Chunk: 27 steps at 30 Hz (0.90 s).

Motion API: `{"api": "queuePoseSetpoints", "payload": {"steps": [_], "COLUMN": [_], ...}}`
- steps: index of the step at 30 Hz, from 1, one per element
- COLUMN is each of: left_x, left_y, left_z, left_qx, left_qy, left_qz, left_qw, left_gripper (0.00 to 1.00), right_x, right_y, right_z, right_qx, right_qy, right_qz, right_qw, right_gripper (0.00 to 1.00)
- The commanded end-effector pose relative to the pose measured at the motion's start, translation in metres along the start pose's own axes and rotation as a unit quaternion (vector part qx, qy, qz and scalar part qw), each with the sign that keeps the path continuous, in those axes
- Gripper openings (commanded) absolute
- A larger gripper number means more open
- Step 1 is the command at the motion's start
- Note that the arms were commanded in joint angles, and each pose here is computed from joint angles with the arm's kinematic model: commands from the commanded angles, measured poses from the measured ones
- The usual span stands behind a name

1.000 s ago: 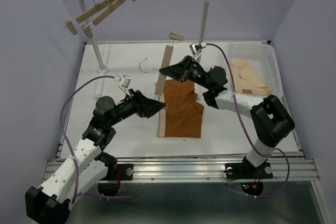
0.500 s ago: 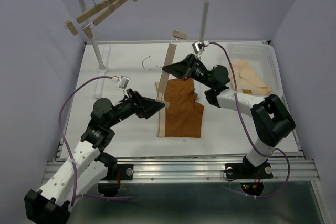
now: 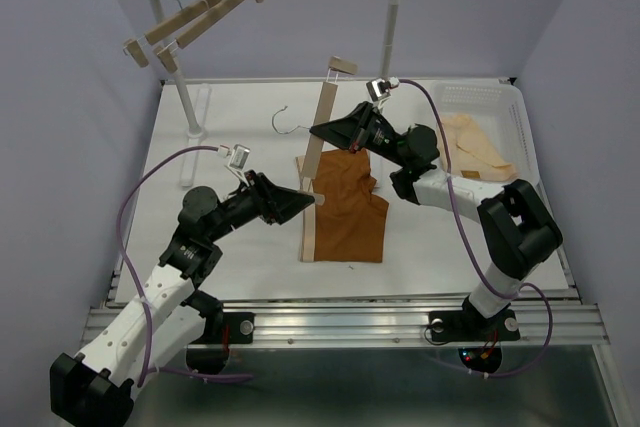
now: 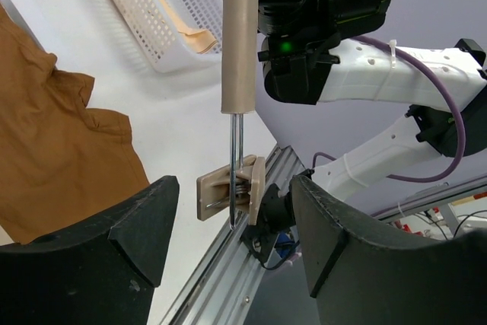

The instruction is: Clip the underwear to the hanger

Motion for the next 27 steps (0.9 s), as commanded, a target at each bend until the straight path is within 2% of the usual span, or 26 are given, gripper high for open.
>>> {"api": "queuePoseSetpoints", "payload": {"steps": [1, 3, 4, 6, 7, 9, 10, 12, 13, 15, 16, 25, 26, 27], "left_x": [0.001, 0.001, 0.001, 0.001, 0.001, 0.001, 0.001, 0.002, 0.002, 0.003, 0.004, 0.009, 0.009, 0.008], "left_y": [-0.014, -0.015, -0.015, -0.015, -0.015, -0.015, -0.015, -0.015, -0.015, -0.016, -0.016, -0.017, -0.018, -0.019], "left_z": [-0.014, -0.014, -0.015, -0.014, -0.013, -0.013, -0.013, -0.013, -0.013, -0.013, -0.013, -0.014, -0.014, -0.014], "left_qx": [-0.032, -0.034, -0.034, -0.034, -0.033, -0.034, -0.033, -0.034, -0.031, -0.031, -0.027, -0.032, -0.033, -0.032], "left_qy": [-0.033, -0.035, -0.035, -0.033, -0.031, -0.031, -0.032, -0.034, -0.036, -0.039, -0.041, -0.063, -0.060, -0.057], "left_qz": [0.033, 0.034, 0.035, 0.036, 0.037, 0.037, 0.037, 0.038, 0.036, 0.038, 0.036, 0.040, 0.043, 0.044], "left_qw": [0.998, 0.998, 0.998, 0.998, 0.998, 0.998, 0.998, 0.998, 0.998, 0.998, 0.998, 0.997, 0.997, 0.997], "left_gripper": [0.71, 0.70, 0.63, 0.58, 0.51, 0.47, 0.40, 0.32, 0.21, 0.10, 0.00, 0.00, 0.01, 0.08], "right_x": [-0.004, -0.003, -0.003, -0.003, -0.003, -0.003, -0.002, -0.002, -0.002, -0.002, -0.002, -0.001, -0.001, -0.001], "right_y": [0.021, 0.022, 0.022, 0.021, 0.021, 0.020, 0.020, 0.020, 0.020, 0.018, 0.019, 0.012, 0.012, 0.012], "right_z": [-0.006, -0.006, -0.006, -0.006, -0.006, -0.005, -0.005, -0.006, -0.006, -0.005, -0.005, -0.005, -0.005, -0.005], "right_qx": [0.027, 0.026, 0.025, 0.025, 0.025, 0.024, 0.024, 0.024, 0.023, 0.023, 0.025, 0.020, 0.020, 0.020], "right_qy": [0.001, 0.000, 0.000, -0.001, -0.001, -0.001, -0.002, -0.003, -0.003, -0.003, -0.003, -0.003, -0.004, -0.006], "right_qz": [-0.043, -0.045, -0.045, -0.044, -0.044, -0.043, -0.043, -0.043, -0.041, -0.040, -0.040, -0.032, -0.032, -0.032], "right_qw": [0.999, 0.999, 0.999, 0.999, 0.999, 0.999, 0.999, 0.999, 0.999, 0.999, 0.999, 0.999, 0.999, 0.999], "right_gripper": [0.01, 0.01, 0.01, 0.01, 0.01, 0.01, 0.01, 0.01, 0.01, 0.01, 0.01, 0.01, 0.01, 0.01]}}
Point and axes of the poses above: each gripper's point midway between its finger pads, its own x axis back along the fingers, its own y axis along the line the jaws close on, z = x × y, the point moved 4 cm from there along x, back along the fingers, and after that the axes turned 8 degrees about -x, right-handed, at the moved point
